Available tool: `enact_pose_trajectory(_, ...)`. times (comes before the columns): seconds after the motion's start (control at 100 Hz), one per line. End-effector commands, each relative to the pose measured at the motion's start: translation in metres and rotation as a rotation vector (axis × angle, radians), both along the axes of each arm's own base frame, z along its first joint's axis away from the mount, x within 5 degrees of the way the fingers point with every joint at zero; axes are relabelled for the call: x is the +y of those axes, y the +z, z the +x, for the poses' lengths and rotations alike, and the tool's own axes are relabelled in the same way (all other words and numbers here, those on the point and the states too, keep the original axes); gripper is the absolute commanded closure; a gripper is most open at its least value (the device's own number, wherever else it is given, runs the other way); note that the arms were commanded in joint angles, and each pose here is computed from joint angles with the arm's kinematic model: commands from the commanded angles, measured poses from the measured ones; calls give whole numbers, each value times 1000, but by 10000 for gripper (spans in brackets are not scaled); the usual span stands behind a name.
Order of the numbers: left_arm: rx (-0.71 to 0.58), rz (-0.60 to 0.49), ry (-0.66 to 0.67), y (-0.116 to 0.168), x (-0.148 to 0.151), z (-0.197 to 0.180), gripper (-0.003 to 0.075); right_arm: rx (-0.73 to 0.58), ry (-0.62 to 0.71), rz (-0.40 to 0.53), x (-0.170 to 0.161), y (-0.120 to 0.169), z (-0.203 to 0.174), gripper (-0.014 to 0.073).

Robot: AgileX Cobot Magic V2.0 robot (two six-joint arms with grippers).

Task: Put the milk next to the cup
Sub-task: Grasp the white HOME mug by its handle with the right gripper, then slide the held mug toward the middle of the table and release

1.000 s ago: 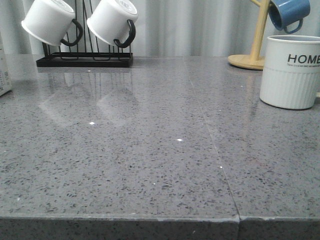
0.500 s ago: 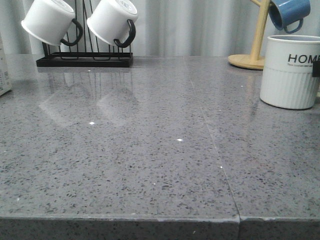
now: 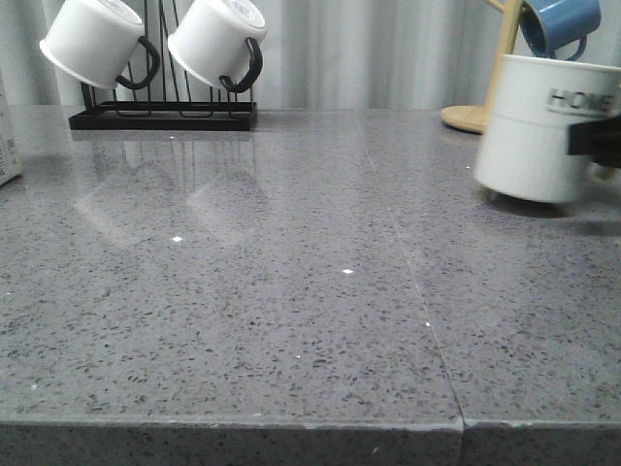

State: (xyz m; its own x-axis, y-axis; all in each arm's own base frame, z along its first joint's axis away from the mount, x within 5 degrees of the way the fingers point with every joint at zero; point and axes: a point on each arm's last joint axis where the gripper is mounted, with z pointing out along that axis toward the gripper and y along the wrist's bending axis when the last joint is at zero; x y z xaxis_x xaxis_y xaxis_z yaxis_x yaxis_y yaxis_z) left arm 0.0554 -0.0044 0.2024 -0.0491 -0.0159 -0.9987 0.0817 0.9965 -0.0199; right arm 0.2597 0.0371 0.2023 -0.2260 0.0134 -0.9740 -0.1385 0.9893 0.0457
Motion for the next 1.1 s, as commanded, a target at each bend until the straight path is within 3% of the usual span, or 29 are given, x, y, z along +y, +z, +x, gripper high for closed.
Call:
enact_pose_trajectory(0.0,-43,-14,-1,-12,0,1,741,-178,83,24,21,34,7,660)
enact_pose_trajectory(0.14,-43,-14,-1,-12,0,1,741,-209,182,39,54,45,24,660)
enact_pose_trajectory(0.47,-43,-14,-1,-12,0,1,741,-204,371,57,135,36,54,659)
enact_pose_trajectory(0.99,-43,-14,-1,-12,0,1,741,-173,451,-11,150,25,60,661)
enact_pose_trajectory(1.09,-43,-14,-1,-12,0,1,741,-139,449,-24,150,22,60,628)
